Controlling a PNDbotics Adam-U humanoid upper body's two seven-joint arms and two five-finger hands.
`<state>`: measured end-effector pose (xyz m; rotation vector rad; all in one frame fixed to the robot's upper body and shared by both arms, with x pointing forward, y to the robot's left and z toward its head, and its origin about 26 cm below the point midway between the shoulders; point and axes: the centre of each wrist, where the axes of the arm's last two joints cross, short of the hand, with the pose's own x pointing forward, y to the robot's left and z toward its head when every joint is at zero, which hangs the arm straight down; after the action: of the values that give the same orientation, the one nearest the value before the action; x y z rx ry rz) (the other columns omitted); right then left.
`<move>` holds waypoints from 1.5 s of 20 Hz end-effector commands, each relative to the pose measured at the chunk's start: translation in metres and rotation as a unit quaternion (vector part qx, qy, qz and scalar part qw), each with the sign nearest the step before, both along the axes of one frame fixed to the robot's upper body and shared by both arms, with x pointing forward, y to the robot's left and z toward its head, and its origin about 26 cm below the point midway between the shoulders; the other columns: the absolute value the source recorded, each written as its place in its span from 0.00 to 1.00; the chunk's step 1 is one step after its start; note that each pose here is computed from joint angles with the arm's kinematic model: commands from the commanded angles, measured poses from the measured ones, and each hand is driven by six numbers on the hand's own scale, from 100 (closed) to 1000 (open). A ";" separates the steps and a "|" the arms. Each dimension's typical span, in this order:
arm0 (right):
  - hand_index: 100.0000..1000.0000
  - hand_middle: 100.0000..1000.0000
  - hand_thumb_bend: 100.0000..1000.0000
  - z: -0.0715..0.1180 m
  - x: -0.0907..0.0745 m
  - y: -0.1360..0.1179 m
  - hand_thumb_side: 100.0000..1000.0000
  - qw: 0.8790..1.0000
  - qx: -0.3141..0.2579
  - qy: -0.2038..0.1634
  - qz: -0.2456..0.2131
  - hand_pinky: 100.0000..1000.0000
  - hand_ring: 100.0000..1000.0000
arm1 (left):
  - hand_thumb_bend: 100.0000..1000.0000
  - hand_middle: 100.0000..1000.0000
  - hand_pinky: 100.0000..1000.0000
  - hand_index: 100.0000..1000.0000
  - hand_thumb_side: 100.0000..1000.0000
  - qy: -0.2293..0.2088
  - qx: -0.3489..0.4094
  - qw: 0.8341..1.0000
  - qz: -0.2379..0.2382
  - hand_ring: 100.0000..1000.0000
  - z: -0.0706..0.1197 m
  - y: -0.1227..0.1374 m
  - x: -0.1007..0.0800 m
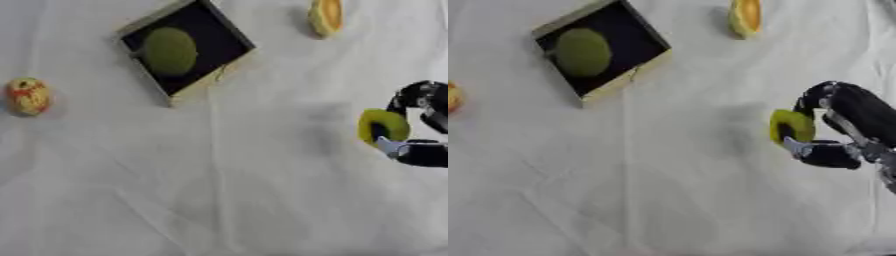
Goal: Pick up objects on the table and place them in the box.
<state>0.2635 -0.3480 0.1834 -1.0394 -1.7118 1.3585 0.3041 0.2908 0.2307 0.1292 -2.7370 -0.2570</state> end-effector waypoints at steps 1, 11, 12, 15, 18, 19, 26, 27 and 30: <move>0.48 0.33 0.00 0.020 0.000 -0.001 0.34 0.999 -0.003 -0.015 0.028 0.78 0.57 | 0.00 0.71 0.69 0.81 0.52 -0.011 0.005 1.000 -0.004 0.75 0.007 0.000 -0.004; 0.58 0.43 0.00 0.045 0.007 0.003 0.32 0.998 0.008 -0.044 0.049 0.79 0.64 | 0.00 0.71 0.69 0.81 0.53 -0.008 0.003 1.000 -0.007 0.74 0.006 0.000 -0.004; 0.59 0.43 0.00 0.048 0.008 0.004 0.31 0.997 0.010 -0.052 0.049 0.79 0.65 | 0.00 0.71 0.69 0.81 0.53 -0.008 0.003 1.000 -0.008 0.74 0.006 0.000 -0.004; 0.62 0.45 0.00 0.061 0.012 0.007 0.30 0.996 0.014 -0.074 0.053 0.79 0.67 | 0.00 0.71 0.69 0.81 0.52 -0.008 0.006 1.000 -0.009 0.74 0.007 0.000 -0.004; 0.65 0.48 0.00 0.078 0.015 0.011 0.30 0.993 0.010 -0.102 0.062 0.79 0.69 | 0.00 0.71 0.69 0.81 0.52 -0.009 0.009 1.000 -0.011 0.74 0.007 0.000 -0.004; 0.67 0.50 0.00 0.083 0.016 0.014 0.31 0.992 0.008 -0.109 0.066 0.79 0.70 | 0.00 0.71 0.69 0.81 0.52 -0.009 0.010 1.000 -0.012 0.74 0.007 -0.001 -0.004; 0.72 0.55 0.00 0.115 0.022 0.032 0.31 0.987 -0.004 -0.137 0.081 0.80 0.74 | 0.00 0.71 0.69 0.81 0.52 -0.010 0.018 1.000 -0.019 0.75 0.009 -0.003 -0.003; 0.72 0.55 0.00 0.121 0.023 0.037 0.30 0.986 -0.002 -0.141 0.084 0.80 0.75 | 0.00 0.71 0.69 0.81 0.52 -0.011 0.020 1.000 -0.021 0.75 0.010 -0.003 -0.003; 0.74 0.57 0.00 0.138 0.025 0.052 0.29 0.984 0.002 -0.150 0.096 0.81 0.76 | 0.00 0.71 0.69 0.81 0.52 -0.014 0.025 0.999 -0.028 0.75 0.013 -0.006 -0.002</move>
<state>0.2919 -0.2985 0.3136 -1.1381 -2.0833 1.3538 0.3056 0.2846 0.2332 0.0684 -2.7386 -0.2955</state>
